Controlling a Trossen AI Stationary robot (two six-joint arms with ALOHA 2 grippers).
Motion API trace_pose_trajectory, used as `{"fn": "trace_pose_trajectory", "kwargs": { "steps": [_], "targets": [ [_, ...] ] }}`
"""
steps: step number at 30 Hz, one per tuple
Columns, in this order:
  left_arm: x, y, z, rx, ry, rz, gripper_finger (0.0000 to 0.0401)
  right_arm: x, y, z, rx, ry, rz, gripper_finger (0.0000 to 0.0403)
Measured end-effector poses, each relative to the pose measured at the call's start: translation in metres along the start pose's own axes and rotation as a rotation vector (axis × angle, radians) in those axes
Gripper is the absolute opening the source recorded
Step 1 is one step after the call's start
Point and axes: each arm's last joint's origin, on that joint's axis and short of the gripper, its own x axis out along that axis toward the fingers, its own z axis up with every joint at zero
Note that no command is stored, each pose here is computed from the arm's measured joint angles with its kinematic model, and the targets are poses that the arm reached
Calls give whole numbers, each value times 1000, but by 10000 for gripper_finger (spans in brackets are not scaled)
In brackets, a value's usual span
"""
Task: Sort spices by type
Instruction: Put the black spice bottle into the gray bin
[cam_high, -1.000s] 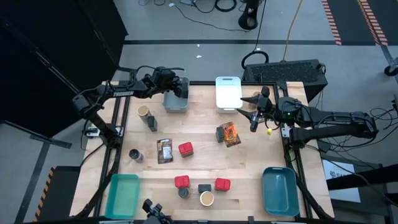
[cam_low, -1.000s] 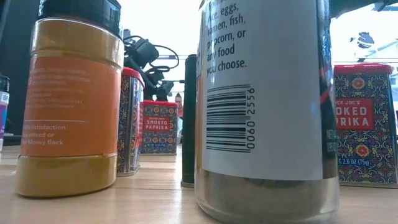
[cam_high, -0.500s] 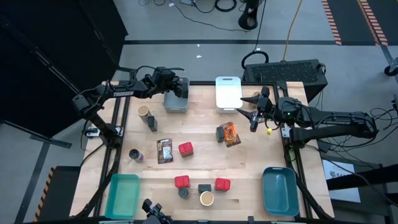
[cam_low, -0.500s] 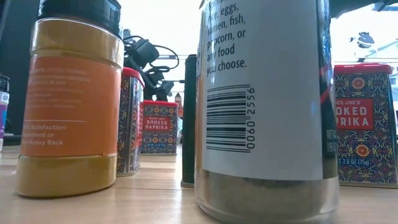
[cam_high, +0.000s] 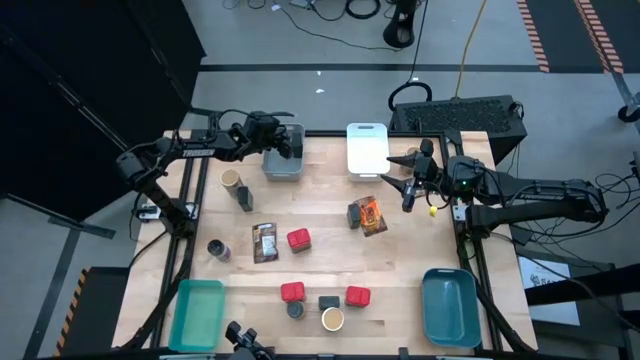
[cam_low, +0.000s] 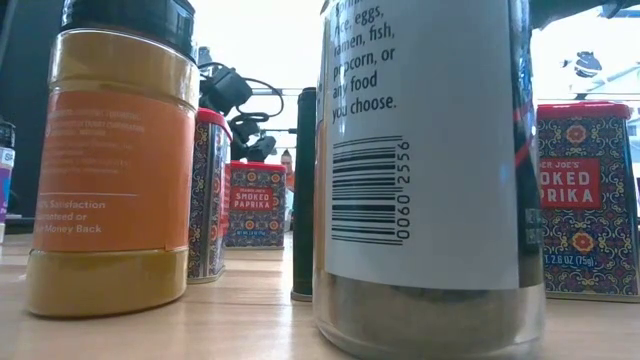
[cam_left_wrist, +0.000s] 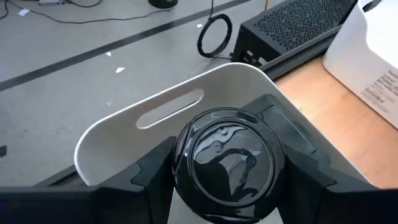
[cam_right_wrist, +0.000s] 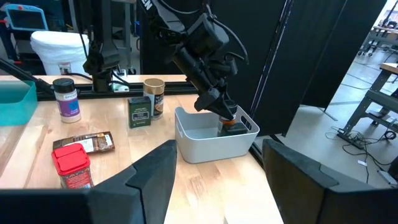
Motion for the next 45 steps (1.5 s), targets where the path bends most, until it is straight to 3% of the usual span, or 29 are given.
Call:
{"fn": "trace_pose_trajectory", "kwargs": {
  "steps": [29, 45],
  "targets": [
    [0, 2, 0, 2, -9, 58, 212, 0, 0, 0, 0, 0, 0, 222],
    [0, 3, -2, 5, 12, 85, 242, 0, 0, 0, 0, 1, -1, 222]
  ]
}}
